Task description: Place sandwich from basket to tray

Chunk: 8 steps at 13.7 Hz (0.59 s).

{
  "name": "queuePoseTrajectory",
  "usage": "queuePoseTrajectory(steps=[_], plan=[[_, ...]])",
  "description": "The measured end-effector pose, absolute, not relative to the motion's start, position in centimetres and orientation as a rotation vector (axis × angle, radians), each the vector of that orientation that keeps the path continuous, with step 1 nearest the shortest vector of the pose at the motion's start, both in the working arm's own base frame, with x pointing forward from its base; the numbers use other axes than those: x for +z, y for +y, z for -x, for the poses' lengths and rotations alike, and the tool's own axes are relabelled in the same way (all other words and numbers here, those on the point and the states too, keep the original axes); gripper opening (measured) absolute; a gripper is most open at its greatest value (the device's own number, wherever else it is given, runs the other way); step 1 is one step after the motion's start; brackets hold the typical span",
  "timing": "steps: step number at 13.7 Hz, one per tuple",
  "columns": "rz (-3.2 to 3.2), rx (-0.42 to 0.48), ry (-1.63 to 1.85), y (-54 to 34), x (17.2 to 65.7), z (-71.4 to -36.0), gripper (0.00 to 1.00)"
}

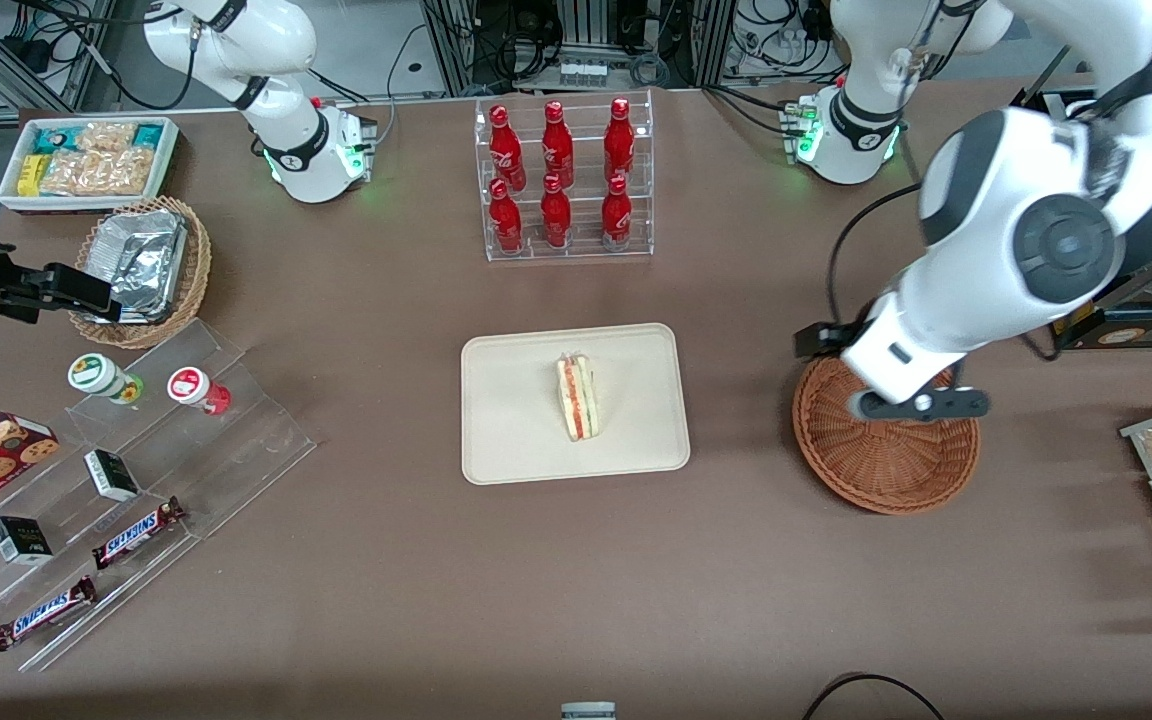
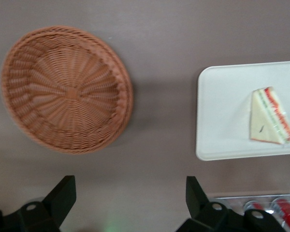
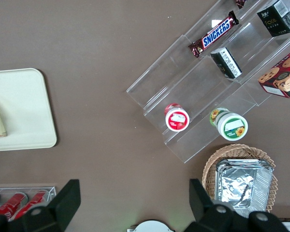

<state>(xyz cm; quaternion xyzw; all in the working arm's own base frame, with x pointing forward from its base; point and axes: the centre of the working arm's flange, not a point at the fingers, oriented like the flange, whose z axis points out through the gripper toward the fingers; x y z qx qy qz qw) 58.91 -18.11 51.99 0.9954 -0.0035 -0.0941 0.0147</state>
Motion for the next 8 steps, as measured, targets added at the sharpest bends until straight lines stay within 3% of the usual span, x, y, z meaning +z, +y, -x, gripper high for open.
queuePoseTrajectory(steps=[3, 8], plan=[[-3.098, -0.28, -0.064, -14.9, 53.4, -58.2, 1.0], [-3.108, -0.333, -0.099, -8.5, 57.5, -54.5, 1.0]])
